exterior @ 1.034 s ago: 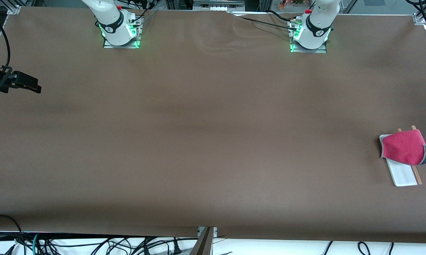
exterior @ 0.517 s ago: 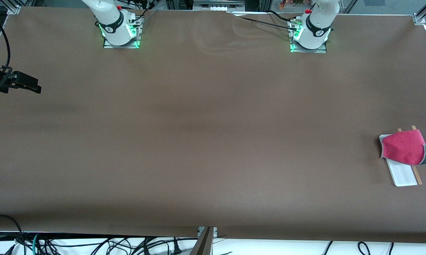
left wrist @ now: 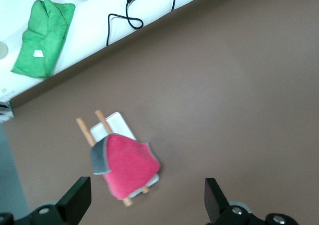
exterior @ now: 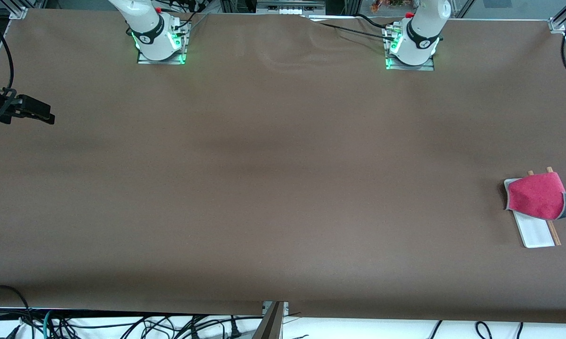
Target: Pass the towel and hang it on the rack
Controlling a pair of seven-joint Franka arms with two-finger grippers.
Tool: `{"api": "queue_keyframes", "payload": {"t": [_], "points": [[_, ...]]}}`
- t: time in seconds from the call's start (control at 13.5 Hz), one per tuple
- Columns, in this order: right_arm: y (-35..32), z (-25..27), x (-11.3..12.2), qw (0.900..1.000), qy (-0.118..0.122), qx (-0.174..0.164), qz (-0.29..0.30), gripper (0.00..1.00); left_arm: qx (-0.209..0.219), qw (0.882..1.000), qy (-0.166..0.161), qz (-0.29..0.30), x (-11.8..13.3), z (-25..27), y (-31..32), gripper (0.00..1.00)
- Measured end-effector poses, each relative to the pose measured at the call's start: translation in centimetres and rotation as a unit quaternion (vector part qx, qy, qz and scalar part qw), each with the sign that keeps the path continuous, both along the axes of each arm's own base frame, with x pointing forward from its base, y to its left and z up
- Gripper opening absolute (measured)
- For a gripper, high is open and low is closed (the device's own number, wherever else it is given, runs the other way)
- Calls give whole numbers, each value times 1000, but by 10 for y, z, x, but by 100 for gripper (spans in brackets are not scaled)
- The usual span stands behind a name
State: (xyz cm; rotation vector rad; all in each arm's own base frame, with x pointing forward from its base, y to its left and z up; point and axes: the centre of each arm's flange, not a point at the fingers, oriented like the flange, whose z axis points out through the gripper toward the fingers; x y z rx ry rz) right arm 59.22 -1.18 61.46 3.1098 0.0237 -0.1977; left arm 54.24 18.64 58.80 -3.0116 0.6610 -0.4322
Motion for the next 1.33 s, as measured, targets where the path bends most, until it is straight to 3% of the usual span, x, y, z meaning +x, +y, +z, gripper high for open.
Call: {"api": "queue_keyframes", "payload": {"t": [0.15,0.37,0.74,1.03,1.33], "points": [[0,0,0,1000,0,0,0,100,-5,998,28,57,4,2,-46,100],[0,0,0,1000,0,0,0,100,2,991,30,131,17,6,-128,100],[0,0,0,1000,-1,0,0,100,-14,967,85,238,7,4,-218,100],[0,0,0,1000,-1,0,0,100,-20,956,91,279,6,9,-189,100],[0,1,1,1000,-3,0,0,100,-53,941,134,307,-3,3,-163,100]]}}
